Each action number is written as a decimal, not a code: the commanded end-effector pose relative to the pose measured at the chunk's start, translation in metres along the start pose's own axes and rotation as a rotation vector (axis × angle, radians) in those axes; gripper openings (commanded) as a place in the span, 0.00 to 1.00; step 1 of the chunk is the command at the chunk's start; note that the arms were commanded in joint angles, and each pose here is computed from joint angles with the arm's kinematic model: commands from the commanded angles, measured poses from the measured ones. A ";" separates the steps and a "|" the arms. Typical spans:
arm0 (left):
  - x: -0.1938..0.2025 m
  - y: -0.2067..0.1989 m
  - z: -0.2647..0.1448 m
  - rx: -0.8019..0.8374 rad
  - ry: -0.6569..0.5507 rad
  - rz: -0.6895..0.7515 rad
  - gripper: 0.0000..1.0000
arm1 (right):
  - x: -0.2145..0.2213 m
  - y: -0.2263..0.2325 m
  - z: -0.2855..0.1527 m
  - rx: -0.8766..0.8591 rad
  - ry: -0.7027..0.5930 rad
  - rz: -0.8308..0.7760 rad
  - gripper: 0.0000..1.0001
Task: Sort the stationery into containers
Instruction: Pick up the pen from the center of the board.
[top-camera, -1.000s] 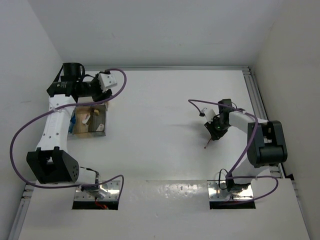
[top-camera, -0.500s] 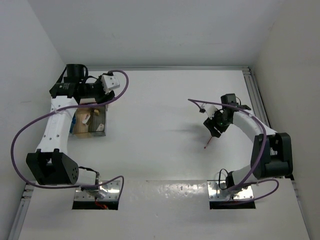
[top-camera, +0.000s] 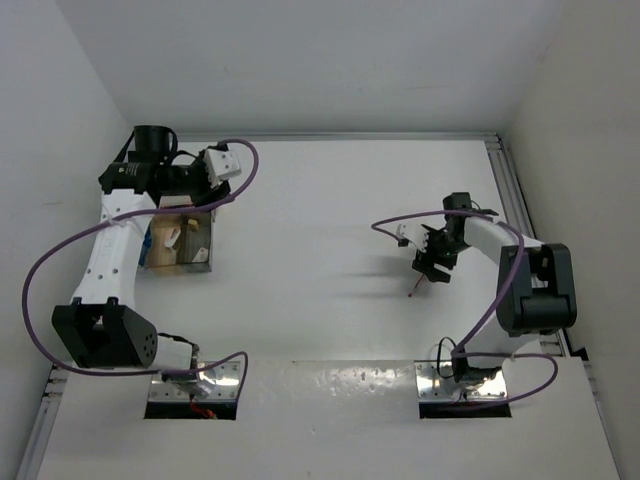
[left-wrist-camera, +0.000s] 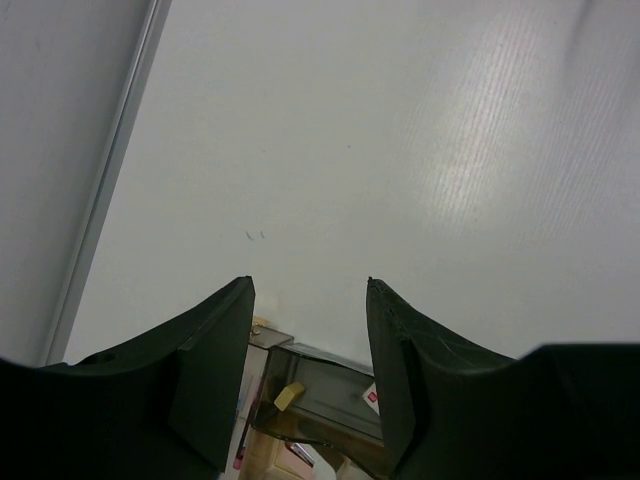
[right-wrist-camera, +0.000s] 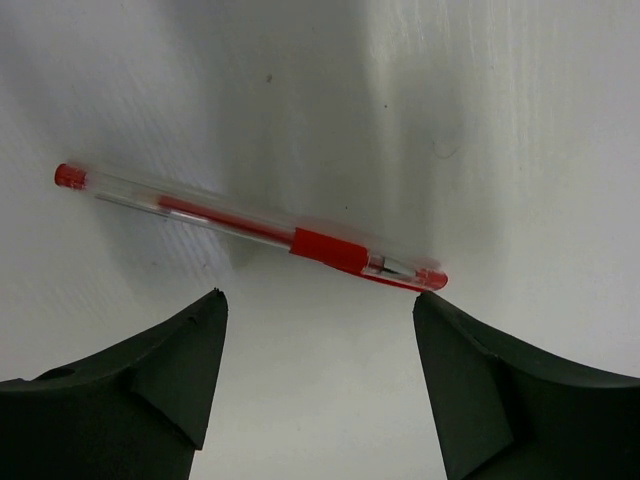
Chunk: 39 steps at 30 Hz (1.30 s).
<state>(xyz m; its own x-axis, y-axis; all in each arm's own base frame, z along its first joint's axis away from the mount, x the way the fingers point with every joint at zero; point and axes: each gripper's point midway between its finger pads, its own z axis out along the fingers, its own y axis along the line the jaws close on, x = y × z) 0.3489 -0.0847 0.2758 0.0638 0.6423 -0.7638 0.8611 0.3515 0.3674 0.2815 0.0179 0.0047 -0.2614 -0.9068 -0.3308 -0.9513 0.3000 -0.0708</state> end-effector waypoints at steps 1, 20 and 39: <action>-0.013 -0.001 0.003 0.025 -0.044 0.025 0.55 | -0.017 -0.020 0.000 0.033 -0.064 -0.128 0.74; -0.008 -0.005 0.009 0.048 -0.048 0.000 0.54 | -0.001 -0.004 0.035 -0.113 0.064 -0.198 0.32; -0.012 -0.051 0.031 0.258 -0.236 -0.326 0.51 | -0.070 0.030 0.008 -0.101 -0.099 -0.182 0.00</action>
<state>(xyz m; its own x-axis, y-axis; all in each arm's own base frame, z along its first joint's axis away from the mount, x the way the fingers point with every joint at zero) 0.3242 -0.1169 0.2448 -0.0777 0.4610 -0.8840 0.9414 0.3258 0.0871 0.2736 0.0642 -0.0064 -0.0903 -0.9458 -0.3118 -0.9949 0.0995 -0.0137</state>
